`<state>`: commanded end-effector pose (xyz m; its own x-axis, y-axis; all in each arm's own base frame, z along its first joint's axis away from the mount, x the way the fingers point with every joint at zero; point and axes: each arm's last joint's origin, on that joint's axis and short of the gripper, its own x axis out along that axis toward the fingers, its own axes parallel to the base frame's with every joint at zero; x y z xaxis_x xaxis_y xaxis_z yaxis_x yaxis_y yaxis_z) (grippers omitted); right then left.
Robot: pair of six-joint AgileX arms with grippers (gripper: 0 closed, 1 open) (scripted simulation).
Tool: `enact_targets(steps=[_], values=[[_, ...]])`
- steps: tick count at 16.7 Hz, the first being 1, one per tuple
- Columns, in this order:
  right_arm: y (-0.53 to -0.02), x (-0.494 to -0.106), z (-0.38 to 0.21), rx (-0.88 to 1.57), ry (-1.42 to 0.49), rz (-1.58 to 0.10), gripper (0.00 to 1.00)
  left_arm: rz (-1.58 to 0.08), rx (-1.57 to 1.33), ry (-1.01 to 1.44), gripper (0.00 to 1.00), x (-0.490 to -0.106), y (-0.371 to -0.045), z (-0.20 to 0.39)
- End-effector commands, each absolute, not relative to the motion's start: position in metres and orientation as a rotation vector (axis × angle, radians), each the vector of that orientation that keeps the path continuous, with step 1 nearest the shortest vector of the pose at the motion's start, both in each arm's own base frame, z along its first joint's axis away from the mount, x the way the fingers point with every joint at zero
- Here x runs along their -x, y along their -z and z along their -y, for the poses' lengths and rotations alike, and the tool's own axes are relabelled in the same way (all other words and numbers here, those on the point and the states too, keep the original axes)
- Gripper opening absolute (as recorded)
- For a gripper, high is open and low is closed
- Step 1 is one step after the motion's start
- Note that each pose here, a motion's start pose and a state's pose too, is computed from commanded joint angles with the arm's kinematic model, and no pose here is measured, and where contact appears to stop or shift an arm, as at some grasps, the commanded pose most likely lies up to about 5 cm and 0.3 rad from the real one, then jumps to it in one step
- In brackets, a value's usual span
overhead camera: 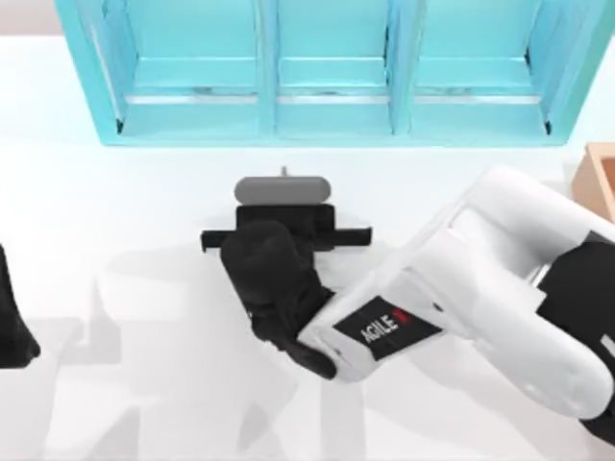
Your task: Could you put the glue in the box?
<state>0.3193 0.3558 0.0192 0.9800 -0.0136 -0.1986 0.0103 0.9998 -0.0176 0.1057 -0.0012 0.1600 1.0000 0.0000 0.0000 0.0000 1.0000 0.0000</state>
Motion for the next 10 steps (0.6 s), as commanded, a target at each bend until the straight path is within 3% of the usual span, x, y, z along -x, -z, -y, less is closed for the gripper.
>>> enact_targets(steps=[6, 10], values=[[-0.021, -0.318, -0.357, 0.016, 0.010, -0.200, 0.00, 0.000, 0.000, 0.000, 1.00, -0.106, -0.160, 0.001], [-0.052, -0.320, -0.357, 0.024, 0.013, -0.204, 0.00, 0.000, 0.000, 0.000, 1.00, -0.106, -0.160, 0.001]])
